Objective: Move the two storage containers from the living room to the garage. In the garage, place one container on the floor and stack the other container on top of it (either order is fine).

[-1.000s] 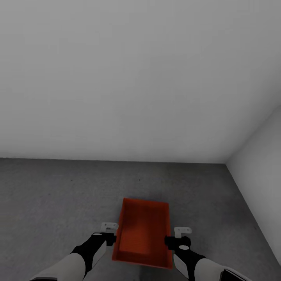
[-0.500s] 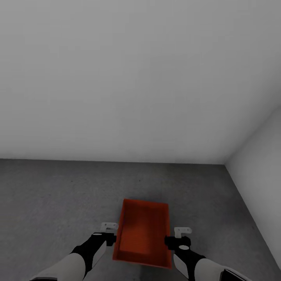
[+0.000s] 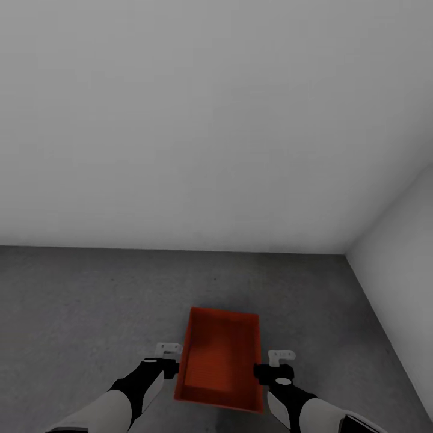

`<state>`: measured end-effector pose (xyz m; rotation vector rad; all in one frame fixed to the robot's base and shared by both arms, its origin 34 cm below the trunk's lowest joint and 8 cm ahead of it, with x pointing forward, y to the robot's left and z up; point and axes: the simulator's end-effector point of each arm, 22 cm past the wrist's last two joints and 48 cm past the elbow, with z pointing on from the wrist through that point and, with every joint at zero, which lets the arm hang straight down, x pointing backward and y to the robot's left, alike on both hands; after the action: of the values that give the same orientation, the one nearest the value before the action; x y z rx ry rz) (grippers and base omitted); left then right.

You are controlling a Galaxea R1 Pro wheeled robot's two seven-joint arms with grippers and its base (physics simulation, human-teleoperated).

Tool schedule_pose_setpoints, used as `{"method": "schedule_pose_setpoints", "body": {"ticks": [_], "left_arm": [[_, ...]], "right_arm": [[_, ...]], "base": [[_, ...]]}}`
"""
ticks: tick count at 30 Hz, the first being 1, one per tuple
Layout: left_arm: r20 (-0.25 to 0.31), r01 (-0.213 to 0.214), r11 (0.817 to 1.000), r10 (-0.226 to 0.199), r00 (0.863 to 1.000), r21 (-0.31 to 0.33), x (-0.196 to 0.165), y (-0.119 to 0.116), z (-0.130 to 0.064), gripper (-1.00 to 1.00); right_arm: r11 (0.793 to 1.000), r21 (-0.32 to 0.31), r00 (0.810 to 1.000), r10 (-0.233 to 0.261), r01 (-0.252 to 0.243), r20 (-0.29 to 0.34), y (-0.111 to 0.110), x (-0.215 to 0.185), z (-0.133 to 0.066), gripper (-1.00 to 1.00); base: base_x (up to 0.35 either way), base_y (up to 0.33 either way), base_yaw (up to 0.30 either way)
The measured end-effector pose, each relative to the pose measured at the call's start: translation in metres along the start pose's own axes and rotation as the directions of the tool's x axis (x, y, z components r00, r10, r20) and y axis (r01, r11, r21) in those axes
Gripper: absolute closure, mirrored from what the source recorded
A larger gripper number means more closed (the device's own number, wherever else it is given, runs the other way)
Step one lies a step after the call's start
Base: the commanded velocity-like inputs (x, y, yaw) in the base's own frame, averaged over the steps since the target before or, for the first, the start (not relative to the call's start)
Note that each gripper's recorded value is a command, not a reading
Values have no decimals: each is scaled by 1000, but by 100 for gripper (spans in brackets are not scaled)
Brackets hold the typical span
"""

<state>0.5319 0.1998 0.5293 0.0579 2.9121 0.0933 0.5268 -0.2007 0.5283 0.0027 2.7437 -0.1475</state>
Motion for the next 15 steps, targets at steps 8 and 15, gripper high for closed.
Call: {"method": "schedule_pose_setpoints", "body": {"ticks": [8, 15], "left_arm": [[0, -1, 1000, 1, 1000, 0, -1, 1, -8, -100], [1, -1, 1000, 1, 1000, 0, -1, 1, -8, -100]], "right_arm": [[1000, 0, 1000, 0, 0, 0, -1, -2, -7, -100], [1000, 0, 1000, 0, 0, 1, -1, -2, -7, -100]], "base": [[0, 0, 0], [0, 0, 0]]}}
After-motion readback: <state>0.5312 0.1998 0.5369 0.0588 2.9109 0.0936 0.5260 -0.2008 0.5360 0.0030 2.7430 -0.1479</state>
